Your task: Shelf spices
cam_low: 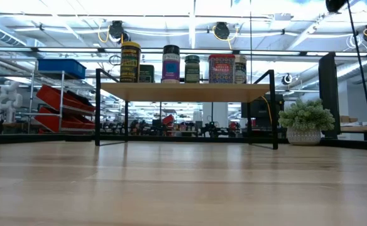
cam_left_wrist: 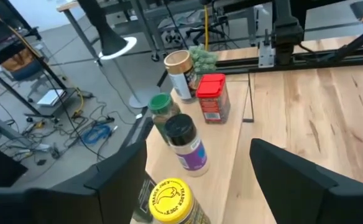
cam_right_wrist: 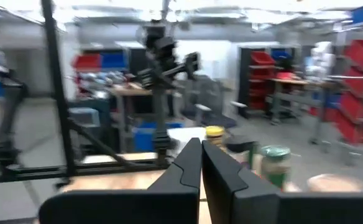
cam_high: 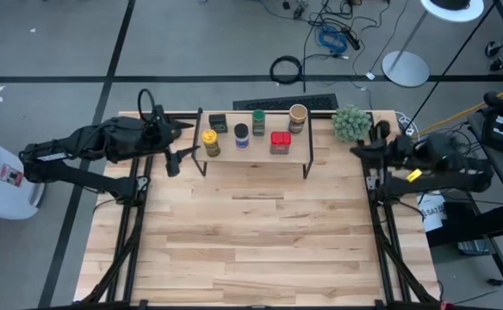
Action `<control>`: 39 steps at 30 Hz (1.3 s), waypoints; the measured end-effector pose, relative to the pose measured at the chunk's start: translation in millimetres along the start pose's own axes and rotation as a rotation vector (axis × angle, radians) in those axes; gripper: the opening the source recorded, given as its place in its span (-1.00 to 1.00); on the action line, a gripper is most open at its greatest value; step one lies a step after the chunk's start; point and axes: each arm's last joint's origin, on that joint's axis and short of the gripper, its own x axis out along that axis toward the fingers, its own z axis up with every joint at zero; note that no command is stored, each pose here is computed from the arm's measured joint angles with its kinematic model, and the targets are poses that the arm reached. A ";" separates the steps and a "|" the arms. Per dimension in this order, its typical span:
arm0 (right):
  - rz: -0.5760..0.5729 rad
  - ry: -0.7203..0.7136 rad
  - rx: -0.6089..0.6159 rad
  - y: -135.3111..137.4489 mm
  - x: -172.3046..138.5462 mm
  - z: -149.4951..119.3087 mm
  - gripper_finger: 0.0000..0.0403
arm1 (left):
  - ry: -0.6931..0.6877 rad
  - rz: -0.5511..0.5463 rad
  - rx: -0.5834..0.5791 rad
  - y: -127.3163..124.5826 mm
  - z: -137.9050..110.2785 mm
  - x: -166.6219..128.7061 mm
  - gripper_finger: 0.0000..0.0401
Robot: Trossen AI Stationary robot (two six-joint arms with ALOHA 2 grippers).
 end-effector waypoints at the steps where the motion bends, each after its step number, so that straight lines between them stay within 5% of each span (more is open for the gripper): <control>1: -0.001 0.019 -0.017 0.2 2.2 9.1 -1.00 | -0.005 0.007 -0.001 0.3 0.5 -0.1 0.48; 9: 0.009 0.083 -0.082 4.6 28.2 44.5 -0.99 | -0.042 0.005 0.057 0.7 4.2 -0.3 0.48; 24: -0.015 0.294 -0.048 15.8 82.6 -24.4 -0.70 | 0.110 0.008 0.017 2.6 -1.5 16.3 0.49; 32: -0.014 0.277 -0.047 18.9 97.5 -35.2 -0.67 | 0.226 0.140 0.074 19.9 5.9 35.7 0.82; 39: -0.010 0.327 -0.038 21.0 105.0 -50.2 -0.67 | 0.230 0.098 0.184 15.6 7.9 50.8 0.98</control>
